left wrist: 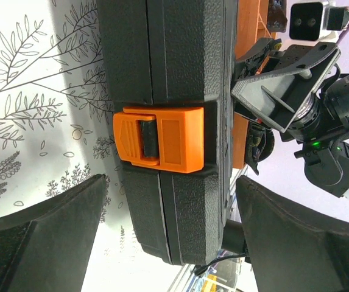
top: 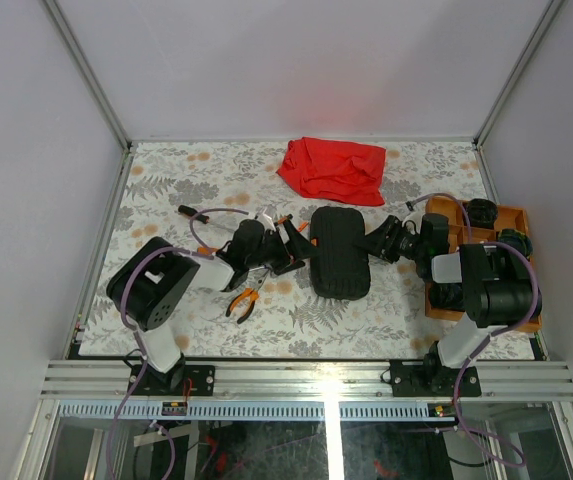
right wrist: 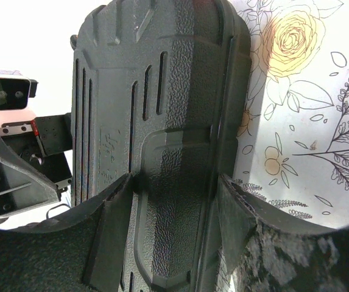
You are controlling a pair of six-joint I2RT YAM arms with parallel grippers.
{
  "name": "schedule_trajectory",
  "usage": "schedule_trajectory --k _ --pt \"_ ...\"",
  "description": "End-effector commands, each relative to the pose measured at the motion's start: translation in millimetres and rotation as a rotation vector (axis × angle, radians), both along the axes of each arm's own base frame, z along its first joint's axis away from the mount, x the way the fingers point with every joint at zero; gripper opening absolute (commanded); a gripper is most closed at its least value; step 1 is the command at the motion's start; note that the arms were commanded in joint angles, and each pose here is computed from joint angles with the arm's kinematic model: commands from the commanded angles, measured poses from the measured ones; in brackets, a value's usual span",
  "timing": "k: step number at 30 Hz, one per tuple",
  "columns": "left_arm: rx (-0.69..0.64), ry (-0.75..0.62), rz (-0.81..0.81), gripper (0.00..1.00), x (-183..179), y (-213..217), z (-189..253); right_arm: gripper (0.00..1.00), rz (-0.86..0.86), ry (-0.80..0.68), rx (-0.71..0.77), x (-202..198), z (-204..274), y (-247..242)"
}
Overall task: Sort the tools into containers
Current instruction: Open the storage box at the center of the board.
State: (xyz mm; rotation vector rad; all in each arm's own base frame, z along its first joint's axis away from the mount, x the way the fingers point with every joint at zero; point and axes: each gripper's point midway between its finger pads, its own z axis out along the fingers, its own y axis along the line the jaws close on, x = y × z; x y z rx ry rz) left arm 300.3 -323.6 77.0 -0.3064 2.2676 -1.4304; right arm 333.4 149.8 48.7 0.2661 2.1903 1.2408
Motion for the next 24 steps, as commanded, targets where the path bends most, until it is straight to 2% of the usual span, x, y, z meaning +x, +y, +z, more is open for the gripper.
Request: schedule_trajectory --k 1,15,24 --pt "-0.095 -0.059 -0.006 0.84 12.7 -8.9 19.4 0.41 -0.022 0.131 -0.031 -19.1 -33.0 -5.2" --pt "-0.091 -0.112 -0.022 0.82 28.2 -15.7 14.9 0.4 -0.022 0.129 -0.012 -19.4 -33.8 -3.6" --pt "-0.072 -0.108 -0.021 0.7 30.2 -15.7 12.1 0.39 -0.022 0.13 -0.009 -19.6 -34.8 -3.2"
